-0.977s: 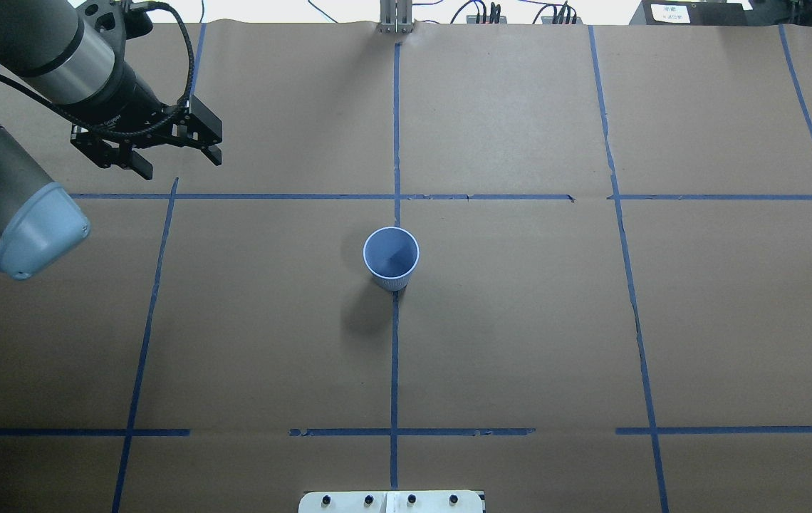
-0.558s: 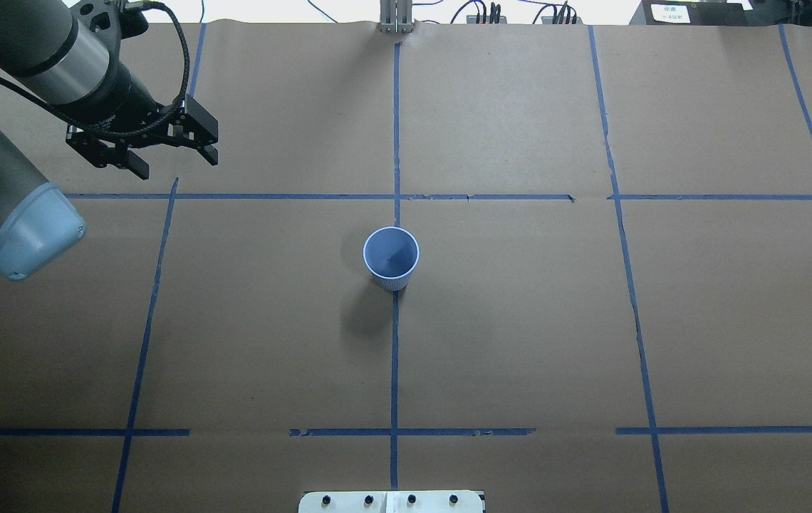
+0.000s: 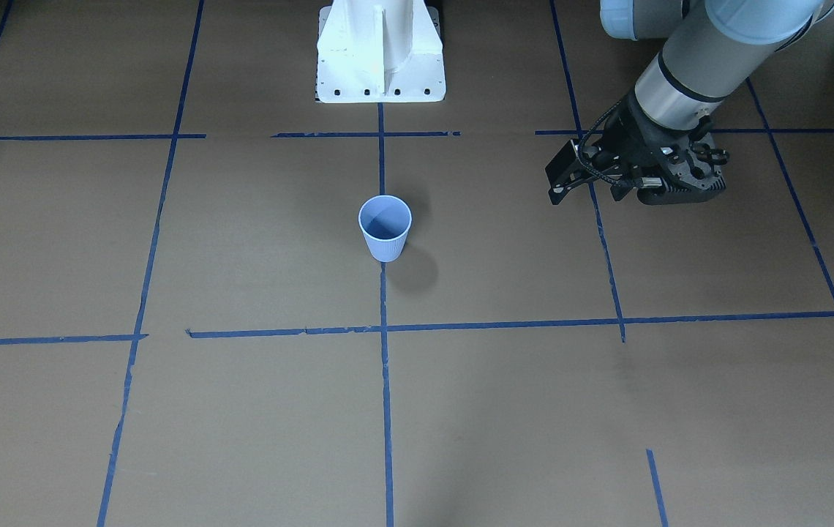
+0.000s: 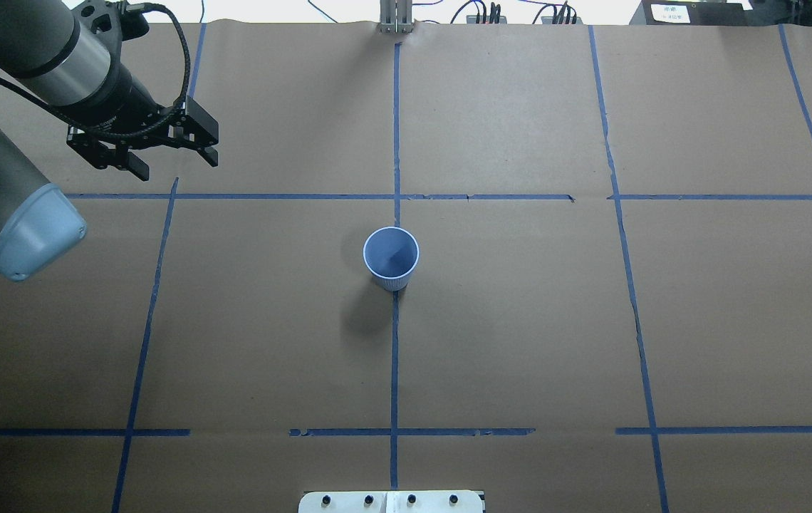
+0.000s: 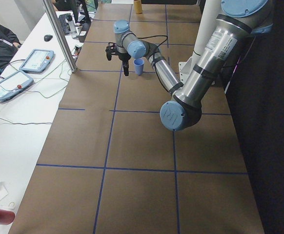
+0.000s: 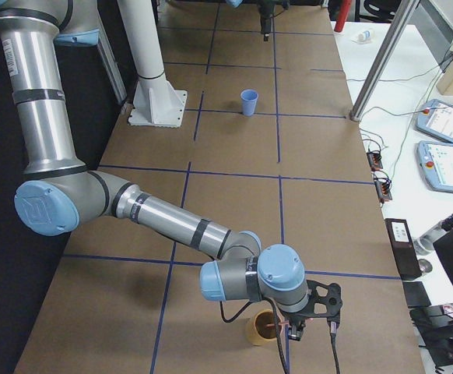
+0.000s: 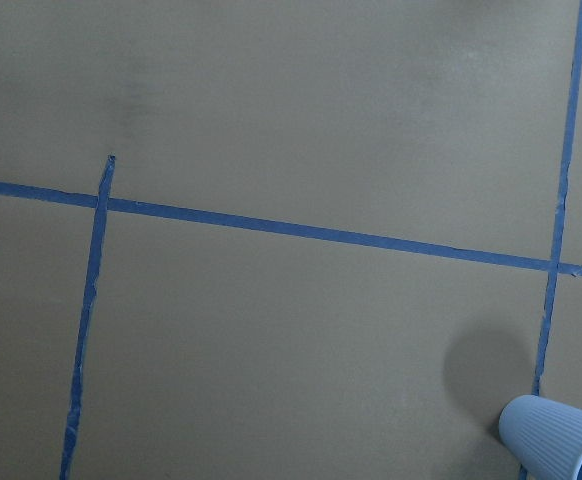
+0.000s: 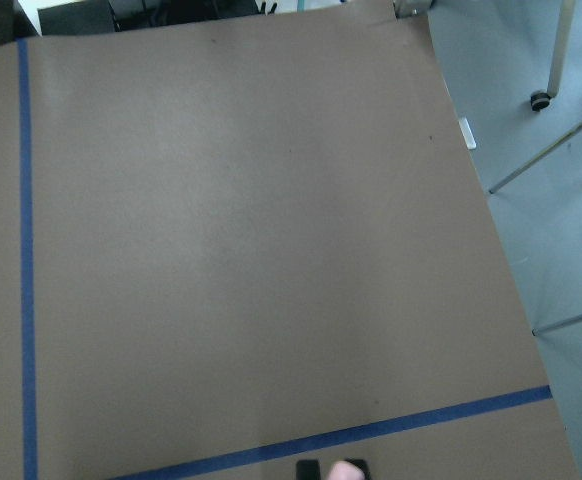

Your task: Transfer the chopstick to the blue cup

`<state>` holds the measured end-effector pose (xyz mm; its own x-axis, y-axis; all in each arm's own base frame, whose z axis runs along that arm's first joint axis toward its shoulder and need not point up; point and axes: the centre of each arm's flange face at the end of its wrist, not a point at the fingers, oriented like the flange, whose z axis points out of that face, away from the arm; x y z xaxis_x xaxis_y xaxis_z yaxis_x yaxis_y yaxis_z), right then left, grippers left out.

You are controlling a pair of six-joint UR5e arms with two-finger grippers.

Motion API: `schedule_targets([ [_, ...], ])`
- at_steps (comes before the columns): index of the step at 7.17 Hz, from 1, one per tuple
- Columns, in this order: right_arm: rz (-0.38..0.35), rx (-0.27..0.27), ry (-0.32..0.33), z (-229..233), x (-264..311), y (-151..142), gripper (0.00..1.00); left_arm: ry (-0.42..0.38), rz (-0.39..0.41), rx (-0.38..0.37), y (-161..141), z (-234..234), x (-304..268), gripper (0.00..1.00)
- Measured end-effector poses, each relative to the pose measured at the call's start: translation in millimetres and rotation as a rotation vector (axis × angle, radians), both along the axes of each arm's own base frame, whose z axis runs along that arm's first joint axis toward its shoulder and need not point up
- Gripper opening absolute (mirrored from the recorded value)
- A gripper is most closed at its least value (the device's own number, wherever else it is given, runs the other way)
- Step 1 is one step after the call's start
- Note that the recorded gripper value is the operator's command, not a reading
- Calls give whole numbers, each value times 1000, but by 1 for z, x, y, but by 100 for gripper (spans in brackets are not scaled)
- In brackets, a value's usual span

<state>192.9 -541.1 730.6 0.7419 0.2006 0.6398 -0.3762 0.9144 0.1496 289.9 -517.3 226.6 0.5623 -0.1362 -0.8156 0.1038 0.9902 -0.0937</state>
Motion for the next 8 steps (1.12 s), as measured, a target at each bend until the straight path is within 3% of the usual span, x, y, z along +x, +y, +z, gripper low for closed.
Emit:
schedule_targets([
  [1,25,29,1,-20,15,0,0,0,0,0,0,0,0,100],
  [3,50,25,-5,-66,38,4,0,0,0,-1,0,0,0,100],
  [5,-46,-61,-4,-126,43,2,0,-5,0,-7,1,5,0,100],
  [8,-202,-145,-13,-274,52,-44,0,-16,8,17,0,18,-13,100],
])
